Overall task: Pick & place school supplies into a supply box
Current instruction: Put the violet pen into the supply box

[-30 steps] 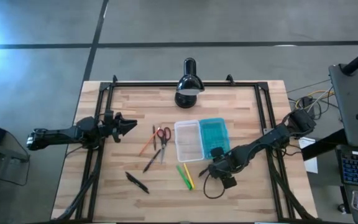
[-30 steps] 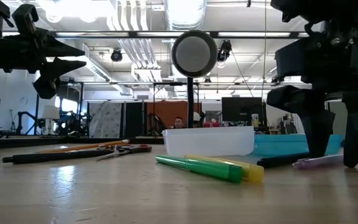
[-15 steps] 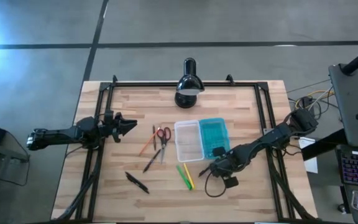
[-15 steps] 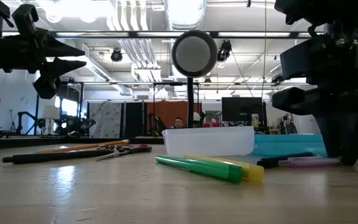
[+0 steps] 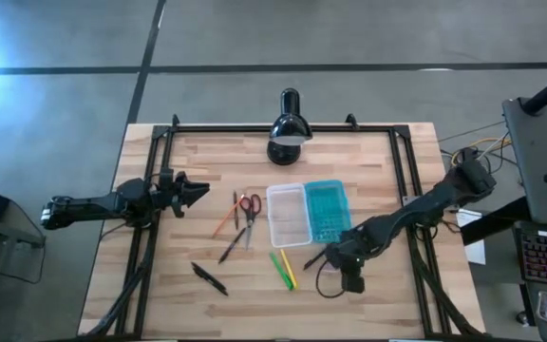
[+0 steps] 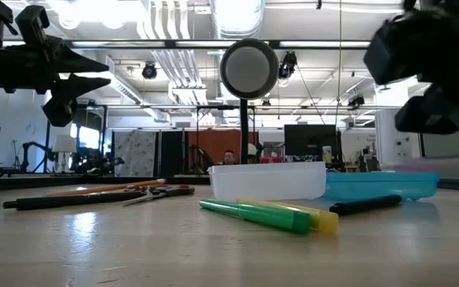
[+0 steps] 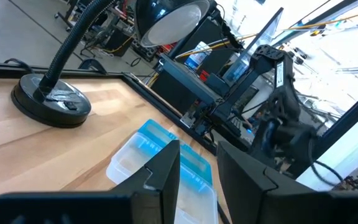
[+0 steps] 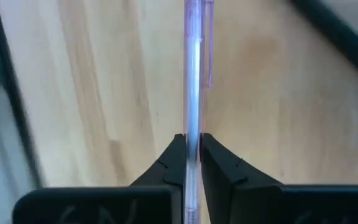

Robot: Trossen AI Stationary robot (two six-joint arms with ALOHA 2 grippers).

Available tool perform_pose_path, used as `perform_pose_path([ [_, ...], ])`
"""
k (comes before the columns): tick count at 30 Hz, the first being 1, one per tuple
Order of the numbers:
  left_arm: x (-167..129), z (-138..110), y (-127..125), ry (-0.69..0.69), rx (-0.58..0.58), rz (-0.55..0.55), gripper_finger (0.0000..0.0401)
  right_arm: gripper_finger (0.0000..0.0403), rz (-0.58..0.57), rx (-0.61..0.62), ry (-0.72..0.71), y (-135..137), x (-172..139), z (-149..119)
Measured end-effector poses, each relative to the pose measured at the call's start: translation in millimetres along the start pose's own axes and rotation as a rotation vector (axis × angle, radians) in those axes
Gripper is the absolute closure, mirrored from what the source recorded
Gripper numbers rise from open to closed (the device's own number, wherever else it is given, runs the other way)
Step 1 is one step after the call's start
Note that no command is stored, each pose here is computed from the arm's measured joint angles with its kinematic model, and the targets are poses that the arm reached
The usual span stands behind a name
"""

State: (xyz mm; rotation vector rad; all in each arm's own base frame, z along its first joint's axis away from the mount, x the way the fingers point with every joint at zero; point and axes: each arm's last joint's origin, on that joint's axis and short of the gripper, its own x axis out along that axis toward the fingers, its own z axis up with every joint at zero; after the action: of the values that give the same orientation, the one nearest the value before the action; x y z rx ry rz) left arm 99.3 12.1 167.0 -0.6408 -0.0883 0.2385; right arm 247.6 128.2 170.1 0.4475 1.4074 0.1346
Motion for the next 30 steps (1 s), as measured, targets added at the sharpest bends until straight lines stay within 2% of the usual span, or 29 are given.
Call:
perform_pose_path([
  [2,0.0,0.0,0.0,0.000,0.000,0.000,0.0310,0.0384,0.017,0.113,-0.060,1.9,-11.8,-0.5],
  [6,0.0,0.0,0.0,0.000,0.000,0.000,0.0310,0.0384,0.052,0.330,-0.283,4.9,-45.9,0.8],
  [9,0.0,0.0,0.0,0.000,0.000,0.000,0.0310,0.0384,0.023,0.553,-0.504,-6.3,-67.2,2.9],
  [12,0.0,0.0,0.0,0.000,0.000,0.000,0.0310,0.0384,0.054,0.752,-0.729,-21.5,-85.1,13.1],
  [14,0.0,0.0,0.0,0.000,0.000,0.000,0.0310,0.0384,0.090,0.844,-0.815,-34.6,-88.1,24.4],
  [17,0.0,-0.1,0.1,0.001,0.000,0.000,0.0310,0.0384,0.166,0.904,-0.920,-52.0,-85.3,49.2],
  [20,0.0,0.0,0.0,0.000,0.000,0.000,0.0310,0.0384,0.231,0.906,-0.905,-65.3,-71.8,73.2],
  [23,0.0,0.0,0.0,0.000,0.000,0.000,0.0310,0.0381,0.226,0.916,-0.815,-72.0,-51.7,87.2],
  [25,0.0,-0.1,0.1,0.000,0.000,0.000,0.0310,0.0374,0.231,0.918,-0.773,-72.2,-42.5,93.1],
  [30,0.0,0.0,0.0,0.000,0.000,0.000,0.0310,0.0334,0.219,1.024,-0.730,-77.1,-23.6,99.0],
])
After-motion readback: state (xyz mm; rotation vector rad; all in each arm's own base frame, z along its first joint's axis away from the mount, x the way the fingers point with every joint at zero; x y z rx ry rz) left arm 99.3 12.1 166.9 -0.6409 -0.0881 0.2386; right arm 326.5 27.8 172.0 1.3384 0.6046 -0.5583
